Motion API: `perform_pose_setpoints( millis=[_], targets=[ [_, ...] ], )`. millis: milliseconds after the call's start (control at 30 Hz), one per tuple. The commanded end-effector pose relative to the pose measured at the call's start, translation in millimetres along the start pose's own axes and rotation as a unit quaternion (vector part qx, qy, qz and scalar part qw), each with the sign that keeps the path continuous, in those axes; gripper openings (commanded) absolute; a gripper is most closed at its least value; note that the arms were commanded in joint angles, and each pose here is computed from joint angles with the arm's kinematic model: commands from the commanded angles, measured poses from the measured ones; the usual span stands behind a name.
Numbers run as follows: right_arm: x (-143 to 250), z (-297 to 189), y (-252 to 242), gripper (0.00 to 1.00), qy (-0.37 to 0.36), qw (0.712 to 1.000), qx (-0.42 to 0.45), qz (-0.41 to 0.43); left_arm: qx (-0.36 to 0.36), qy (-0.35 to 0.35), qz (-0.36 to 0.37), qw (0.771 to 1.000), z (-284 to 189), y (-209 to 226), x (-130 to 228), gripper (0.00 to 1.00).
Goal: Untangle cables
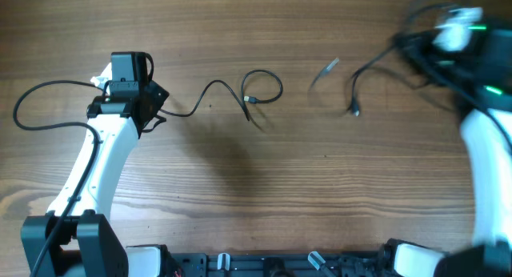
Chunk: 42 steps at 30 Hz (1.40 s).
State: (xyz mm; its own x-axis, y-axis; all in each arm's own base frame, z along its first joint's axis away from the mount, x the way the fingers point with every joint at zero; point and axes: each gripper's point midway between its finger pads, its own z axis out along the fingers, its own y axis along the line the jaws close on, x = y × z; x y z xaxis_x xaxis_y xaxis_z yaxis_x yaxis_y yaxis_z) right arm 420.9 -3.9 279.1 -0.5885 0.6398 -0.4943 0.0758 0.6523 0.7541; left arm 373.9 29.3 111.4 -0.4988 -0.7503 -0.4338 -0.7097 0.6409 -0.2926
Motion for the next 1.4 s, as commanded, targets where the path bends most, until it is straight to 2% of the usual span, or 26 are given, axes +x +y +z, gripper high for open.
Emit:
perform_pose_setpoints(
  millis=[0, 67, 200, 300, 333, 400, 433, 467, 600, 667, 700, 733, 767, 967, 1000, 1067, 1100, 1167, 1233, 1267, 1300, 1333, 1367],
  targets=[
    [-68.9, -94.9, 25.9, 0.04, -0.143, 0.989, -0.030, 0.022, -0.008, -0.005, -0.002, 1.000, 2.5, 3.0, -2.7, 0.04],
    [-106.8, -157.1, 24.8, 0.04, -0.244, 0.968, -0.039, 0.045, -0.008, -0.005, -0.002, 1.000, 2.5, 3.2, -2.5, 0.04],
    [-129.1, -190.6, 12.5, 0.05, -0.263, 0.960, -0.073, 0.063, -0.008, -0.005, -0.002, 1.000, 2.5, 3.2, -2.6, 0.04],
    [-143.7, -209.6, -36.3, 0.05, -0.305, 0.945, -0.017, 0.115, -0.009, -0.005, -0.002, 1.000, 2.5, 3.7, -2.2, 0.04],
    [-146.8, -215.2, -67.4, 0.04, -0.330, 0.932, 0.036, 0.144, -0.009, -0.004, -0.002, 1.000, 2.5, 3.8, -2.0, 0.04],
    [-143.1, -212.7, -104.6, 0.05, -0.336, 0.920, 0.100, 0.175, -0.010, -0.004, -0.002, 1.000, 2.5, 4.0, -1.8, 0.04],
    [-137.7, -208.4, -141.8, 0.04, -0.338, 0.901, 0.152, 0.224, -0.012, -0.002, -0.001, 1.000, 2.5, 5.2, -0.8, 0.04],
    [-134.7, -201.5, -161.5, 0.04, -0.330, 0.895, 0.173, 0.245, -0.014, 0.000, -0.001, 1.000, 2.4, 6.1, 0.0, 0.04],
    [-124.3, -175.5, -219.9, 0.05, -0.304, 0.865, 0.194, 0.348, -0.017, 0.002, 0.000, 1.000, 2.5, 7.5, 1.3, 0.04],
    [-122.0, -170.4, -231.8, 0.24, -0.298, 0.860, 0.201, 0.361, -0.018, 0.003, 0.000, 1.000, 2.5, 8.1, 1.7, 0.04],
    [-121.4, -168.9, -236.6, 0.79, -0.299, 0.855, 0.203, 0.371, -0.018, 0.004, 0.000, 1.000, 2.5, 8.3, 1.9, 0.04],
    [-123.0, -168.8, -236.8, 0.96, -0.303, 0.852, 0.198, 0.377, -0.018, 0.004, 0.000, 1.000, 2.5, 8.3, 1.9, 0.04],
    [-123.7, -168.6, -235.9, 1.00, -0.306, 0.847, 0.191, 0.390, -0.018, 0.004, 0.000, 1.000, 2.5, 8.1, 1.9, 0.04],
    [-132.0, -155.2, -208.4, 1.00, -0.273, 0.881, 0.120, 0.368, -0.018, 0.004, 0.000, 1.000, 2.5, 8.3, 2.0, 0.04],
    [-133.2, -150.3, -197.3, 1.00, -0.257, 0.893, 0.095, 0.356, -0.018, 0.004, 0.000, 1.000, 2.5, 8.2, 2.1, 0.04],
    [-140.6, -124.1, -146.7, 0.98, -0.210, 0.942, 0.016, 0.261, -0.013, 0.010, 0.001, 1.000, 2.5, 6.5, 4.2, 0.04],
    [-137.2, -102.2, -116.5, 0.98, -0.180, 0.958, -0.020, 0.222, 0.021, 0.046, 0.040, 0.998, 1.7, -4.8, 17.0, 0.07],
    [-119.7, -61.6, -73.2, 0.98, -0.131, 0.977, -0.051, 0.158, 0.110, 0.101, 0.128, 0.980, -5.1, -32.7, 38.7, 0.13],
    [-90.9, -19.7, -35.9, 0.98, -0.084, 0.989, -0.061, 0.104, 0.129, 0.117, 0.151, 0.973, -8.4, -39.0, 48.5, 0.14],
    [-57.9, 9.5, -15.4, 0.98, -0.038, 0.995, -0.054, 0.081, 0.139, 0.133, 0.165, 0.967, -11.4, -42.3, 58.5, 0.15],
    [-39.3, 23.4, -7.0, 0.99, -0.015, 0.997, -0.045, 0.067, 0.144, 0.145, 0.170, 0.964, -13.7, -44.4, 66.2, 0.24],
    [-20.4, 35.7, 1.7, 0.99, 0.007, 0.998, -0.037, 0.043, 0.143, 0.150, 0.175, 0.963, -14.7, -44.9, 71.0, 0.46],
    [-2.1, 46.1, 11.6, 0.99, 0.028, 0.999, -0.033, 0.018, 0.144, 0.154, 0.188, 0.959, -16.0, -46.3, 76.1, 0.79]
  ],
)
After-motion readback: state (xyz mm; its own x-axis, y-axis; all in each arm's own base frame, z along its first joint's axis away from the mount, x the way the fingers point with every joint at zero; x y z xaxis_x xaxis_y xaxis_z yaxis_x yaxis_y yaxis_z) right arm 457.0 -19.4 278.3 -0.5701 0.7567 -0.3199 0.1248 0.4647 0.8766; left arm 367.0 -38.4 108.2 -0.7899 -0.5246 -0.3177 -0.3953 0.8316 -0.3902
